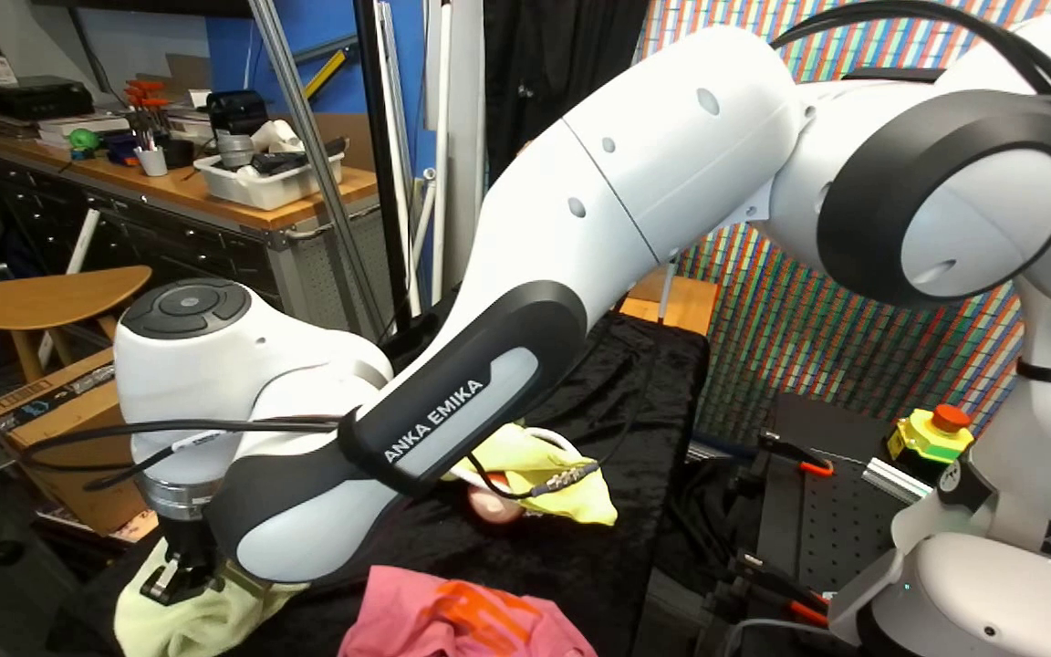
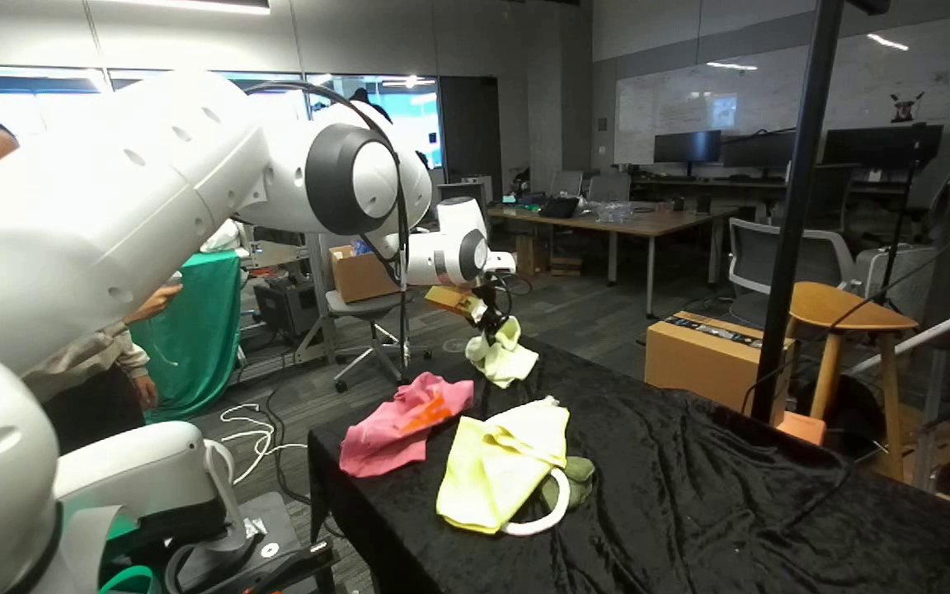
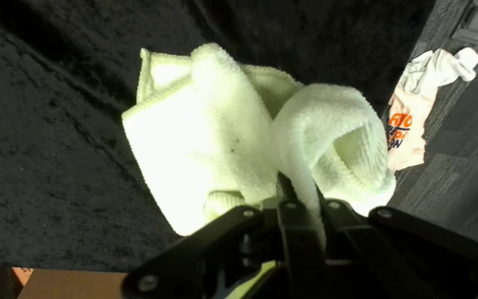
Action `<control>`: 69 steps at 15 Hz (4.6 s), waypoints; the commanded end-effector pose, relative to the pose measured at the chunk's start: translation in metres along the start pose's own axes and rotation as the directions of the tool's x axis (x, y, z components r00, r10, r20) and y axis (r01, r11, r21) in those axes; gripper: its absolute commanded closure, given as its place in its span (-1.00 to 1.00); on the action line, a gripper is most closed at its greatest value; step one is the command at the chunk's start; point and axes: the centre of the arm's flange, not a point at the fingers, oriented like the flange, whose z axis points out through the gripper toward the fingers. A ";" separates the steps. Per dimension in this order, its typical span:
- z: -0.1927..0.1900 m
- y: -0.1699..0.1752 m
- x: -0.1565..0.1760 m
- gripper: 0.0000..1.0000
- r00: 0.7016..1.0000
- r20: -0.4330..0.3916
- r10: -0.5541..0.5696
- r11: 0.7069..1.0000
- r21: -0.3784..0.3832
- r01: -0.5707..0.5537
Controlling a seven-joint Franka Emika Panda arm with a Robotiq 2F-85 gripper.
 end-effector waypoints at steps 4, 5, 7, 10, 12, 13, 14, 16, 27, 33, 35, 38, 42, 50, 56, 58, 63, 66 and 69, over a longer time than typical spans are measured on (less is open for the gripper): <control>-0.059 0.003 0.002 0.82 0.997 -0.072 -0.039 0.999 0.030 0.042; -0.068 0.005 0.003 0.84 0.995 -0.096 -0.032 0.999 0.026 0.035; -0.093 0.017 0.006 0.84 0.987 -0.159 -0.003 1.000 0.020 0.006; -0.131 0.047 0.006 0.86 0.965 -0.254 0.071 0.997 -0.006 -0.075; -0.152 0.070 0.005 0.85 0.942 -0.311 0.124 0.990 -0.030 -0.139; -0.163 0.083 0.004 0.84 0.928 -0.340 0.150 0.984 -0.043 -0.174; -0.175 0.097 0.000 0.84 0.915 -0.361 0.178 0.977 -0.050 -0.209; -0.198 0.124 -0.009 0.84 0.892 -0.395 0.221 0.962 -0.060 -0.265; -0.287 0.190 -0.078 0.84 0.836 -0.455 0.305 0.905 -0.134 -0.403; -0.334 0.208 -0.109 0.83 0.787 -0.512 0.344 0.868 -0.147 -0.475; -0.345 0.212 -0.119 0.85 0.773 -0.528 0.352 0.856 -0.152 -0.494; -0.356 0.219 -0.138 0.84 0.760 -0.544 0.357 0.843 -0.163 -0.513; -0.357 0.212 -0.159 0.84 0.791 -0.518 0.327 0.860 -0.184 -0.476; -0.273 0.171 -0.160 0.84 0.953 -0.229 0.196 0.944 -0.218 -0.247; -0.194 0.163 -0.161 0.84 0.987 0.011 0.158 0.956 -0.252 -0.151; -0.179 0.165 -0.161 0.84 0.986 0.065 0.155 0.958 -0.252 -0.134; -0.162 0.170 -0.156 0.31 0.978 0.128 0.167 0.955 -0.268 -0.128; -0.161 0.172 -0.152 -0.11 0.974 0.149 0.169 0.957 -0.261 -0.126; -0.165 0.170 -0.148 -0.56 0.974 0.151 0.170 0.957 -0.259 -0.127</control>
